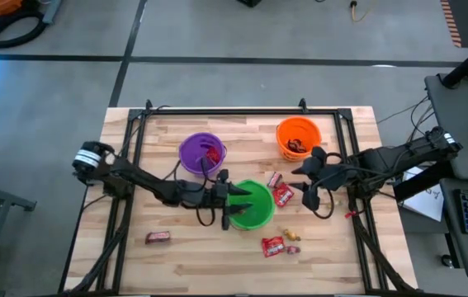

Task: Organize candy in baskets
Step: Put the red candy into the purple bucket

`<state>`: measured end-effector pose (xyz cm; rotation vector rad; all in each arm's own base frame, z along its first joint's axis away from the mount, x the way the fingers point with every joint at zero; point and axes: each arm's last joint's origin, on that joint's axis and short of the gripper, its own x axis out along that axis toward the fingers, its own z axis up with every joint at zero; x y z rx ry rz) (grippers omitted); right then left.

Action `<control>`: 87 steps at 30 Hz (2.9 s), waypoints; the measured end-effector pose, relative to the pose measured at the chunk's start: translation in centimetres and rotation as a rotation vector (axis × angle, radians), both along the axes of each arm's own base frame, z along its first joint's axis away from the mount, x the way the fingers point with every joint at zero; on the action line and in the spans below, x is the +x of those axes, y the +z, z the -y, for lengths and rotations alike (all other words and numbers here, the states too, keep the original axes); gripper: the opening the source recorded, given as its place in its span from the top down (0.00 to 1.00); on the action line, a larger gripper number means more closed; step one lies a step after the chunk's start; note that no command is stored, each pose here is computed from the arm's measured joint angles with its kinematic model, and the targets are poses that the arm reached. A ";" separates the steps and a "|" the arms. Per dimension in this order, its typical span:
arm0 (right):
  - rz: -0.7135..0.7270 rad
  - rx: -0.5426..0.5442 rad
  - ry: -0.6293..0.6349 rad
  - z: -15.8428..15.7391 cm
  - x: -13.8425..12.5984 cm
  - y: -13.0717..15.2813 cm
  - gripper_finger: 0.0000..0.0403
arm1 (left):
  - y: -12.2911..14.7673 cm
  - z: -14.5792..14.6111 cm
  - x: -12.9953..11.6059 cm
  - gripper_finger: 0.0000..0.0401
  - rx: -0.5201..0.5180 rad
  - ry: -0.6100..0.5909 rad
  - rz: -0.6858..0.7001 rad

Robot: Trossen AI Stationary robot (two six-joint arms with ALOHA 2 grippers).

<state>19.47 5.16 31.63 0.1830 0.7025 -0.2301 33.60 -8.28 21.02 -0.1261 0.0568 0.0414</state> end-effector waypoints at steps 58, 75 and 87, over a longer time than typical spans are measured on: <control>-0.148 -0.075 -0.016 -2.4 -0.1 -17.9 0.48 | 6.0 -1.1 -8.1 0.60 -0.081 0.018 -0.279; -0.135 -0.073 -0.092 -1.9 -0.7 -18.7 0.48 | 6.0 -1.1 -8.1 0.60 -0.082 0.019 -0.276; -0.194 -0.106 -0.089 -2.1 -0.3 -20.6 0.48 | 6.2 -1.1 -8.0 0.60 -0.064 0.013 -0.253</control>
